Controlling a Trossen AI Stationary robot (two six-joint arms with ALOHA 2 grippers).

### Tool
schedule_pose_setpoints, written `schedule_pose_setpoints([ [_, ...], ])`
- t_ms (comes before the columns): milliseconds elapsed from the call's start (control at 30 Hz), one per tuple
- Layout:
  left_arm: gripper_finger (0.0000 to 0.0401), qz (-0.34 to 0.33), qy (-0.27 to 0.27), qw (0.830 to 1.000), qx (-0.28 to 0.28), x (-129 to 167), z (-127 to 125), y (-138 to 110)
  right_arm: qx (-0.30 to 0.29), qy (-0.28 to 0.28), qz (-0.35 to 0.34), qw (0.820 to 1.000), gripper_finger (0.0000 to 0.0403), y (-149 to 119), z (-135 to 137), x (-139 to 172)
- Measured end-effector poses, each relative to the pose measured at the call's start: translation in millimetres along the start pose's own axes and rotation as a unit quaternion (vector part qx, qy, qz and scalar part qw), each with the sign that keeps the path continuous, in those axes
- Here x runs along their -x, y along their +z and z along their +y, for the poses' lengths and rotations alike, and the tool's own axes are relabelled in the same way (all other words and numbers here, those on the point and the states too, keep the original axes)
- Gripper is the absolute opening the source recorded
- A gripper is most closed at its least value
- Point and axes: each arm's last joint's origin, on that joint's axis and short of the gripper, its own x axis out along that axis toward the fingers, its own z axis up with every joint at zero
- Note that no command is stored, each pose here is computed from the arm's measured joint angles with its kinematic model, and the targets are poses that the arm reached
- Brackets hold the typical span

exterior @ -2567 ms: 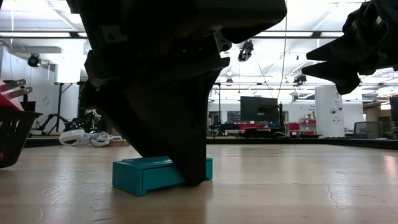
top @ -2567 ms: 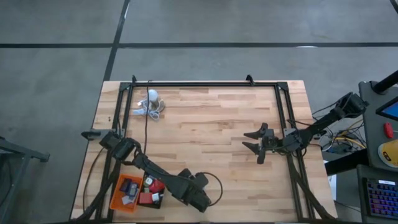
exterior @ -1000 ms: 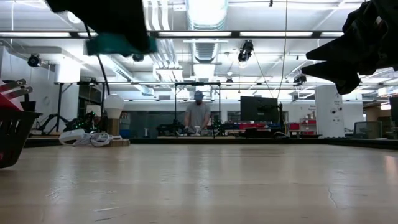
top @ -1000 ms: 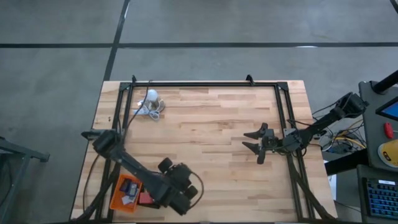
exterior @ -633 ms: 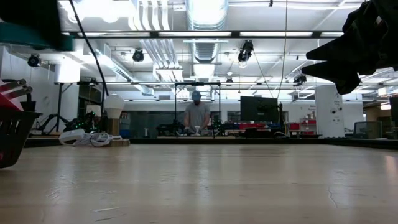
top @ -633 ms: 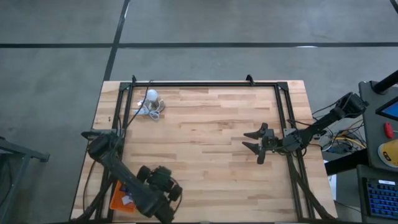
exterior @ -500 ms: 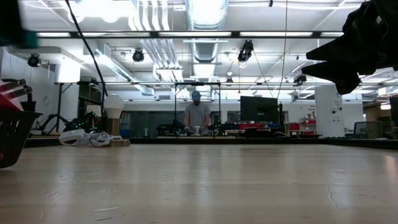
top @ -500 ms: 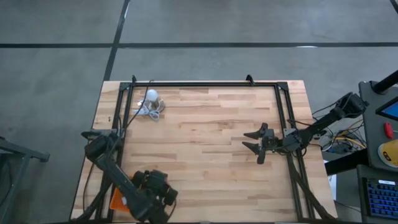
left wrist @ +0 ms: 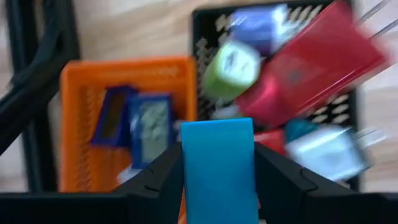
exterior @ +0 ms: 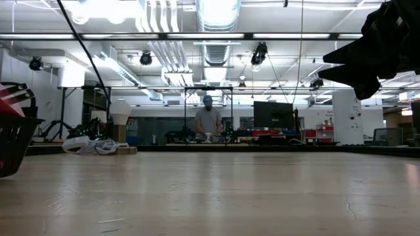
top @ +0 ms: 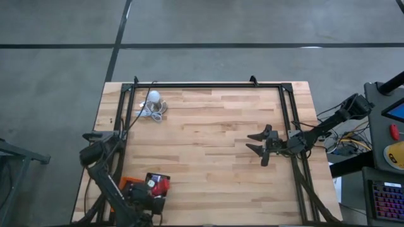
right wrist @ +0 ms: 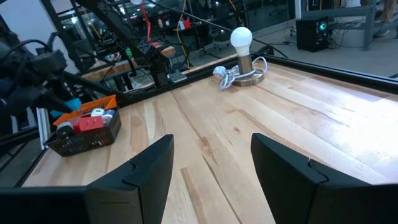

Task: Pick & Place Office items
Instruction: Put the blue digital clock into the orange basket

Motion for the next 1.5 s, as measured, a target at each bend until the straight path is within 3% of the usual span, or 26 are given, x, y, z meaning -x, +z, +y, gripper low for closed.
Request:
schedule_pose_setpoints([
  [333, 0.0163, 0.048, 0.058, 0.996, 0.037, 2, 27, -25, 0.000, 0.000, 0.000, 1.000, 0.0210, 0, 0, 0],
  [567, 0.0163, 0.018, 0.087, 0.996, 0.030, -16, 45, -35, 0.000, 0.000, 0.000, 1.000, 0.0210, 0, 0, 0],
  [867, 0.0163, -0.037, 0.073, 0.997, -0.005, -35, 46, -30, 0.001, 0.000, 0.000, 1.000, 0.0210, 0, 0, 0],
  [1500, 0.0196, -0.045, 0.049, 0.998, -0.018, -30, 46, -24, 0.001, 0.000, 0.001, 1.000, 0.0210, 0, 0, 0],
])
